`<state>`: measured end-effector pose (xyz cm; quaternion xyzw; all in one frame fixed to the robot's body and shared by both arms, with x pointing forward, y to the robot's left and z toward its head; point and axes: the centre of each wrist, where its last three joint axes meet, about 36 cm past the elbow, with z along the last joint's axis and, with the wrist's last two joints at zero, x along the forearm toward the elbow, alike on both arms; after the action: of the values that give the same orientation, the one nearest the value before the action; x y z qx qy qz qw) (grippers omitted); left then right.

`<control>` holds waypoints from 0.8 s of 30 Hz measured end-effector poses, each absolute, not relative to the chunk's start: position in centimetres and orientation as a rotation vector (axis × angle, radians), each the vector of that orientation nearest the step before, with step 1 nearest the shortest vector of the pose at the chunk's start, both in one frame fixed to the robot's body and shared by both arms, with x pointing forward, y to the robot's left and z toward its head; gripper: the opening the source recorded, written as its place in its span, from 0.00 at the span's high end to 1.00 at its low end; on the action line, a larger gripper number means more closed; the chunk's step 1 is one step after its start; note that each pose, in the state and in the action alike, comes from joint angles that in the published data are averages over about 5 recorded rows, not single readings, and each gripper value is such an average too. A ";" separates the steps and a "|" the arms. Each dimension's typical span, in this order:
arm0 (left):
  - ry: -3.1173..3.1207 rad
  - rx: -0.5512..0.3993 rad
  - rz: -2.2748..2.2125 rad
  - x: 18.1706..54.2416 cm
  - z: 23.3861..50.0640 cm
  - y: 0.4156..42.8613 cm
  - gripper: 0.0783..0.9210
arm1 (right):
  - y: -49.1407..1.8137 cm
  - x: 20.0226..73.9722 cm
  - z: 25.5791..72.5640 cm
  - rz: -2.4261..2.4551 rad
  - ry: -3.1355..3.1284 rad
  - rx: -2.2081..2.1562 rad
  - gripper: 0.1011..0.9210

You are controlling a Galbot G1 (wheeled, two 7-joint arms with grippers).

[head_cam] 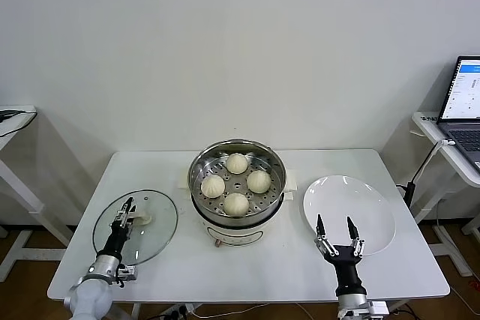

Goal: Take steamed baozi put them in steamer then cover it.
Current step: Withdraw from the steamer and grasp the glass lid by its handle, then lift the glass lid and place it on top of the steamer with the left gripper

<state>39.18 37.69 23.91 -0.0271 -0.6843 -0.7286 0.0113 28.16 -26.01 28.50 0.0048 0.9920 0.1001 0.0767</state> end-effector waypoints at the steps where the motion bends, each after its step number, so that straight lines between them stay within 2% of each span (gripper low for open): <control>1: -2.136 -0.087 -2.273 39.2 23.9 37.7 0.56 | -26.0 28.2 28.5 0.299 2.973 0.014 0.12; 8: -2.149 -0.089 -2.280 39.0 23.9 37.4 0.80 | -26.0 28.2 28.4 0.297 2.971 0.018 0.12; 11: -2.153 -0.081 -2.286 38.9 24.1 37.4 0.86 | -25.9 28.2 28.4 0.299 2.970 0.018 0.12; 18: -2.152 -0.033 -2.311 38.3 25.6 37.8 0.87 | -25.8 28.3 28.5 0.302 2.965 0.013 0.12; 24: -2.146 0.065 -2.326 37.4 29.0 38.4 0.87 | -25.7 28.3 28.9 0.302 2.959 0.002 0.12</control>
<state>37.39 38.45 28.99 0.0204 -0.6778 -0.7349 -0.0118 28.33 -25.75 28.90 0.0006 0.9913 0.1013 0.0837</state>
